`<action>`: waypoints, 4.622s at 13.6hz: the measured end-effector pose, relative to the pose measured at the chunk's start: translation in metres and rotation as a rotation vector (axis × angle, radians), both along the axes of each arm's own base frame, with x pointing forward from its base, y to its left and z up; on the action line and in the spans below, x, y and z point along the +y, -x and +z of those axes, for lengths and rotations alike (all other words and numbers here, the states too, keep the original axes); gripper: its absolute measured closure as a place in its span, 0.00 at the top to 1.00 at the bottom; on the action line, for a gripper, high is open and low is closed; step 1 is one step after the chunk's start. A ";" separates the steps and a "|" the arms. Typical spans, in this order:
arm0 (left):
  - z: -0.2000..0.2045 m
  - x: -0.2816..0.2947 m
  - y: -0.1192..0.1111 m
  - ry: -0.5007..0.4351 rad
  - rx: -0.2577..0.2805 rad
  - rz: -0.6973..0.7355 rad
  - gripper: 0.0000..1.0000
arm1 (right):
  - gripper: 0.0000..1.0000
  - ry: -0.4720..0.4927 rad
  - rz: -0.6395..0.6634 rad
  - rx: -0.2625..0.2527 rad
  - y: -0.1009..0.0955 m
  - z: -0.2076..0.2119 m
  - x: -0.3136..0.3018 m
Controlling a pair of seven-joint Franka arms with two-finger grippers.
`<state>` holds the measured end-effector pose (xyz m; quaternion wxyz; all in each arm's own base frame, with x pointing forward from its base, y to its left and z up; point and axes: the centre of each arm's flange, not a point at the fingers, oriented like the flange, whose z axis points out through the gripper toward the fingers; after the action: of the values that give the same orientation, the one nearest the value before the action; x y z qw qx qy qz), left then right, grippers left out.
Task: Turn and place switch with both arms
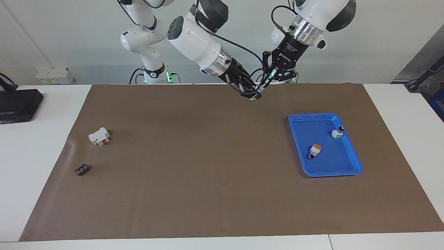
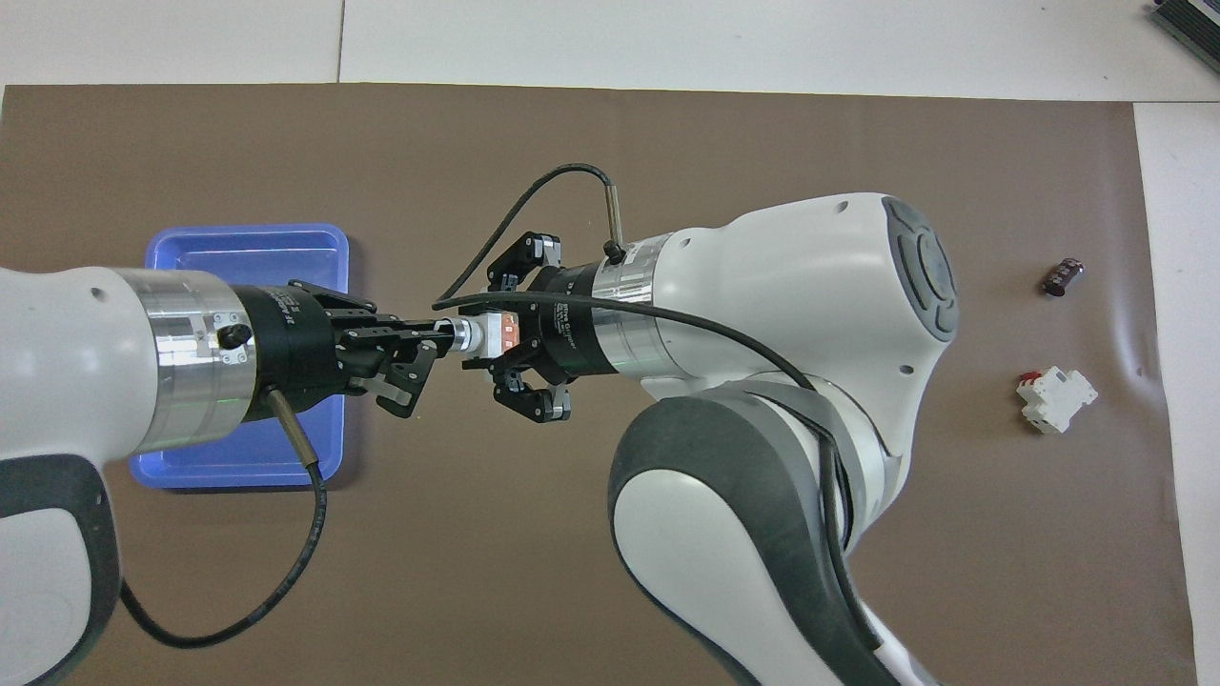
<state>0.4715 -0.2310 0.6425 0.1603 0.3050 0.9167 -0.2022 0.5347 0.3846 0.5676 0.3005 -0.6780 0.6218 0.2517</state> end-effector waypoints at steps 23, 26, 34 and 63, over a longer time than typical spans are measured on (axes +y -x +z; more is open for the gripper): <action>-0.139 0.228 -0.019 -0.524 -0.314 -0.786 0.11 | 1.00 0.701 0.980 -0.610 -0.007 0.053 -0.168; -0.183 0.237 -0.040 -0.551 -0.391 -1.032 0.11 | 1.00 0.735 1.180 -0.682 -0.030 0.051 -0.240; -0.242 0.279 -0.061 -0.621 -0.513 -1.624 0.11 | 1.00 0.729 1.249 -0.576 0.002 0.085 -0.426; -0.013 0.096 -0.094 -0.348 -0.531 -2.475 0.84 | 1.00 0.667 1.339 -0.463 0.025 0.080 -0.408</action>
<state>0.5659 -0.1346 0.6296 0.0014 0.9994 -0.0234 -0.0269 0.5096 -0.0229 0.6480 -0.0129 -0.9984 0.0450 0.0316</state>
